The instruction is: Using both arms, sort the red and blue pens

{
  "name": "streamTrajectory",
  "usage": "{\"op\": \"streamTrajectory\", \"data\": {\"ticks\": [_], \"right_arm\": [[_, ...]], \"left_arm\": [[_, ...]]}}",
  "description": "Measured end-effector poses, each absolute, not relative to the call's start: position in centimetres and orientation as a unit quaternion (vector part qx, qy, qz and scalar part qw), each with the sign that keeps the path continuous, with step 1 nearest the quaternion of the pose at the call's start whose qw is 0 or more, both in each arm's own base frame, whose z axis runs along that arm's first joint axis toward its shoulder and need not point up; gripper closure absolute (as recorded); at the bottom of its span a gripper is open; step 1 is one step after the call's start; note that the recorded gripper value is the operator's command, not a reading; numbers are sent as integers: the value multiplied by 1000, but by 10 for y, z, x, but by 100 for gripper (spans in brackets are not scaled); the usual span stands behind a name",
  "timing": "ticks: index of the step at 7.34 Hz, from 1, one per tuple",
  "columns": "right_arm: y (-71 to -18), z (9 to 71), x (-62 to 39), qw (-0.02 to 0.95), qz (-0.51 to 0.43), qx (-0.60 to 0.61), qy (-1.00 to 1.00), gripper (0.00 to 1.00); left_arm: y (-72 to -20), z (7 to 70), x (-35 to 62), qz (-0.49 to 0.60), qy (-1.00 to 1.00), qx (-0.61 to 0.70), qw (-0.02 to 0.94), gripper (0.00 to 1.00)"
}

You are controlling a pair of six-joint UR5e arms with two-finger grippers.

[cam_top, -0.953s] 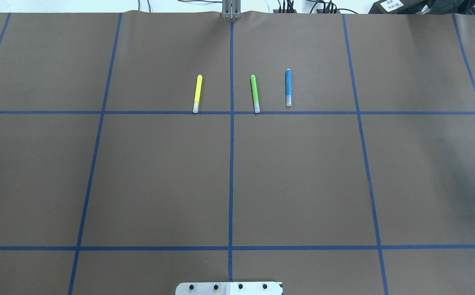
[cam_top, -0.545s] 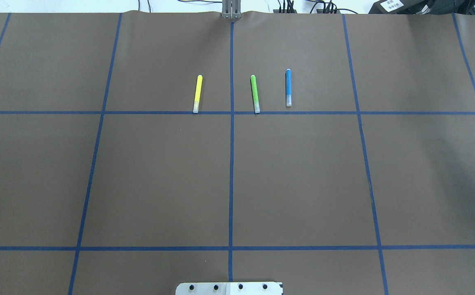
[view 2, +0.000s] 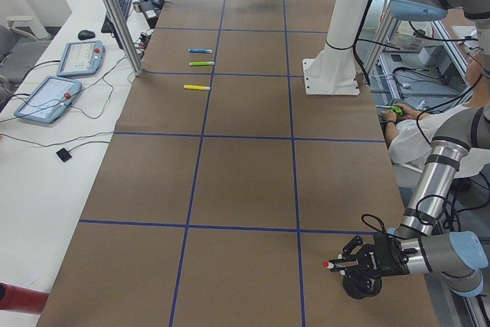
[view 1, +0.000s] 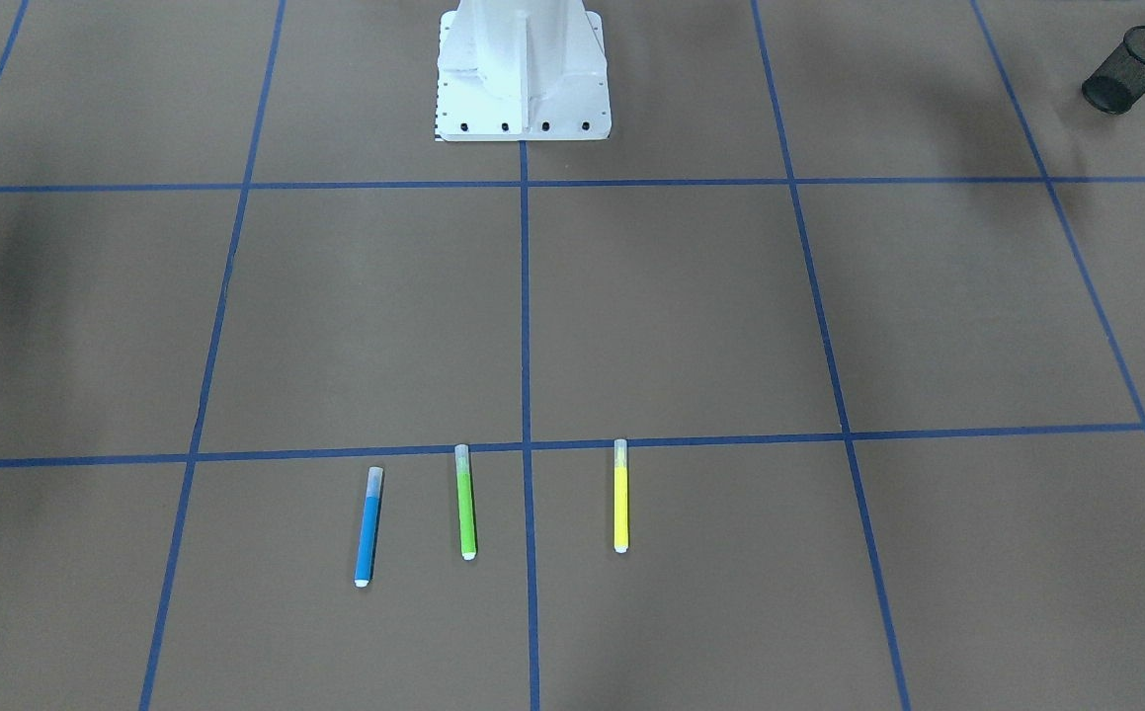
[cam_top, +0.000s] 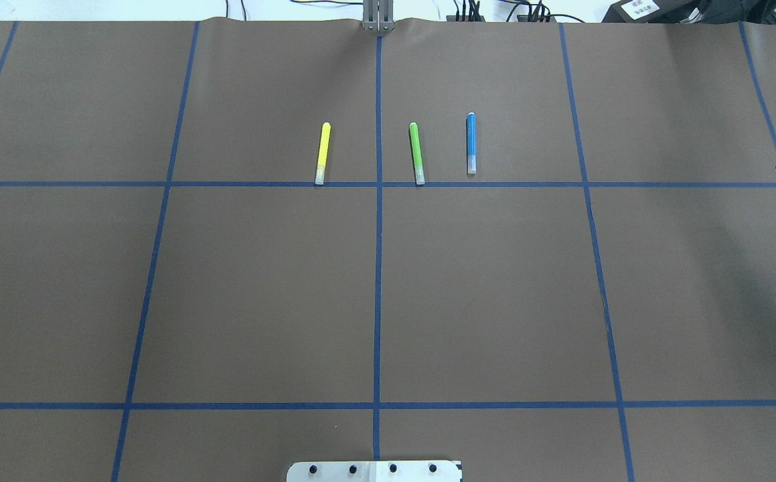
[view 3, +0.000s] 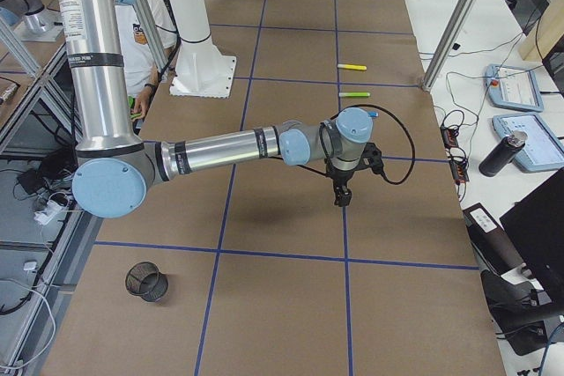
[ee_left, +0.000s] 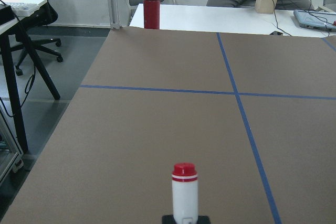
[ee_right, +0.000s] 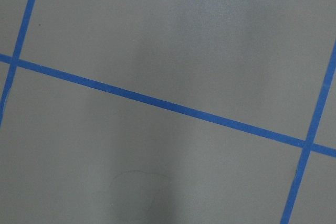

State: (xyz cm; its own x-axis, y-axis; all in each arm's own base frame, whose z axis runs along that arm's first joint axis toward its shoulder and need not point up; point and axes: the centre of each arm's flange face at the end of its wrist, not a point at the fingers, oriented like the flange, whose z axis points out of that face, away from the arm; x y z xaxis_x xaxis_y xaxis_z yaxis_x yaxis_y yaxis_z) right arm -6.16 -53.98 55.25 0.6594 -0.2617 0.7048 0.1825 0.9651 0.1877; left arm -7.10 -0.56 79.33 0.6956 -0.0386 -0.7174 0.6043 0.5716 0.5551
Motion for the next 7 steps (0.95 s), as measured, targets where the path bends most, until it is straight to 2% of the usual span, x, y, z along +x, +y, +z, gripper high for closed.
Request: {"op": "streamTrajectory", "data": {"ticks": [4,7], "right_arm": [[-540,552,-63,910,-121,49,-394,0],[-539,552,-64,910,-115,46,-396,0]], "left_arm": [[15,799,-56,-218,335,416,817,100],[0,788,-68,-220,341,412,816,100]]}}
